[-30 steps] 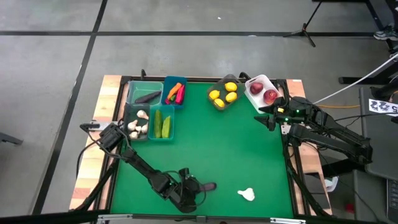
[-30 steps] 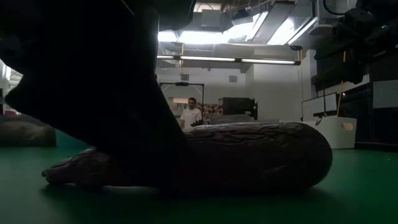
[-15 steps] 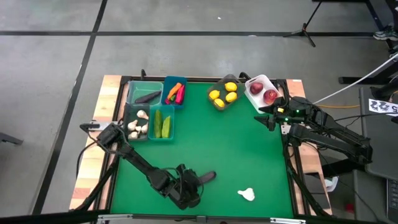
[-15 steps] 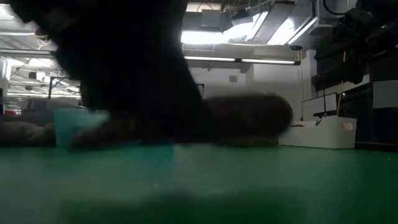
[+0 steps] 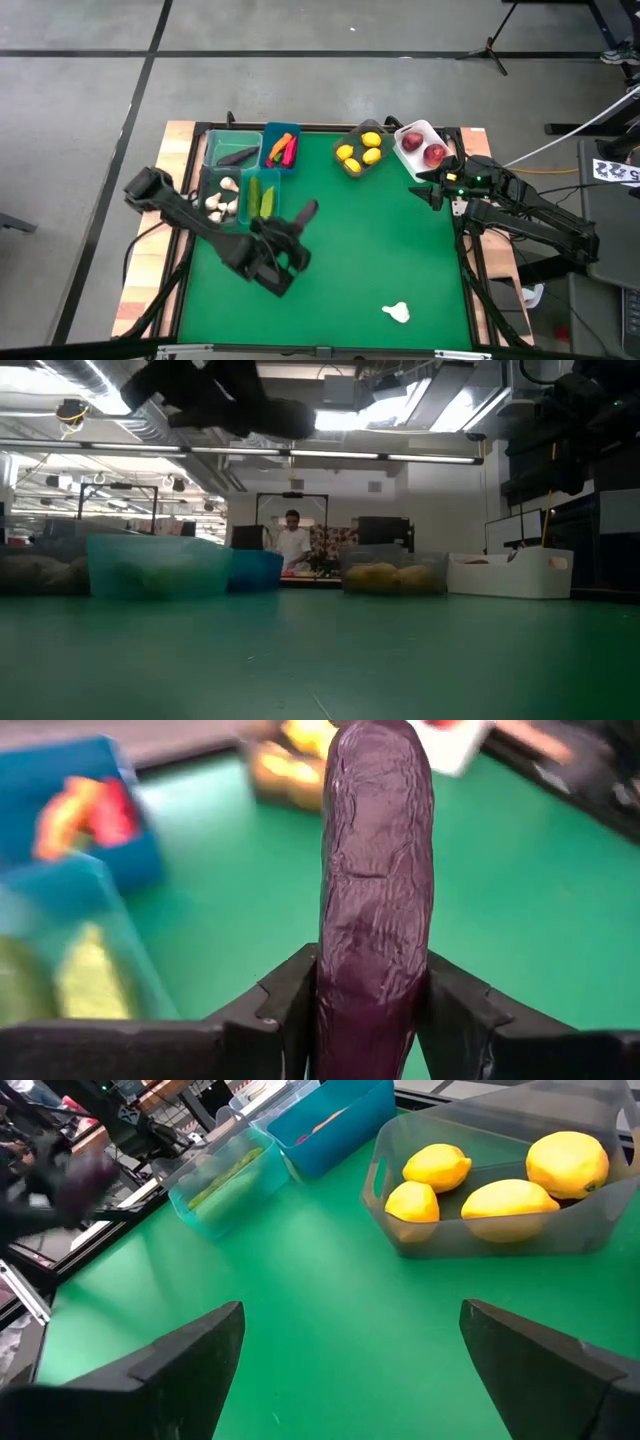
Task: Sort produce into baskets
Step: Put the purple eggplant into the transparent bin
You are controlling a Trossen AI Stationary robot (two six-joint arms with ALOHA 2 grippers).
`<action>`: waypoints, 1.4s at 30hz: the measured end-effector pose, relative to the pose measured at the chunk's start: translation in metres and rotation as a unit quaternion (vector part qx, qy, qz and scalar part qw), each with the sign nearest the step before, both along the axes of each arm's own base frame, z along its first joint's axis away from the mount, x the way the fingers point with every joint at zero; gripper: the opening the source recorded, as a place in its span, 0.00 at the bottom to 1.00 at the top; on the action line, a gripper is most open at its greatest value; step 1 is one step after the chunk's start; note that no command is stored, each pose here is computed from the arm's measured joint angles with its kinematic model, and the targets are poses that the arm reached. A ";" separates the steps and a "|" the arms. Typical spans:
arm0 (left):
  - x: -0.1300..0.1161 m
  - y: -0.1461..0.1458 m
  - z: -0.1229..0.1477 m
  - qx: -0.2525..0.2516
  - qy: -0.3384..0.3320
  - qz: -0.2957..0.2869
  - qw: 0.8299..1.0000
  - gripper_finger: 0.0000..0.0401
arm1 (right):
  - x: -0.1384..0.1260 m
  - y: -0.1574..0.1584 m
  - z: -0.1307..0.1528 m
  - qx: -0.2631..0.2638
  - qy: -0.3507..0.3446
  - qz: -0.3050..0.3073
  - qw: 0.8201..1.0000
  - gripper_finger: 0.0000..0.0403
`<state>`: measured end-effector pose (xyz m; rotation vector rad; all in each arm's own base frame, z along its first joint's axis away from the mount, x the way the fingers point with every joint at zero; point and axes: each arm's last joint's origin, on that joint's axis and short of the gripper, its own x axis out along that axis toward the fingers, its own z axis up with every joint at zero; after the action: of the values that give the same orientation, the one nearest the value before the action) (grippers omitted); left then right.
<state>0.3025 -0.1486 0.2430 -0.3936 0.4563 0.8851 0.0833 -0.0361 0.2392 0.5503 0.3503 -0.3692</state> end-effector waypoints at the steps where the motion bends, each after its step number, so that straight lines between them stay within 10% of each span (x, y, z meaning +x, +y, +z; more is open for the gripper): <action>1: -0.003 0.007 0.006 0.002 -0.006 0.016 1.000 0.35 | 0.000 0.000 0.000 0.000 0.001 0.000 1.000 0.92; 12: -0.049 0.082 0.035 0.044 0.113 0.188 0.975 0.35 | 0.000 0.000 0.000 0.000 0.001 0.000 1.000 0.92; 23: -0.081 0.169 0.051 -0.022 0.185 0.291 0.938 0.35 | 0.000 0.000 0.000 -0.003 0.000 0.001 1.000 0.92; 31: -0.097 0.225 0.050 -0.121 0.344 0.236 0.901 0.35 | 0.000 0.000 0.000 -0.004 0.000 0.002 1.000 0.92; 42: -0.111 0.287 0.048 -0.132 0.435 0.086 0.887 0.35 | 0.000 0.000 0.000 -0.005 0.001 -0.002 1.000 0.92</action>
<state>0.1917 0.1387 0.2909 -0.2659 1.4014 1.1574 0.0834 -0.0363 0.2393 0.5403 0.3495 -0.3749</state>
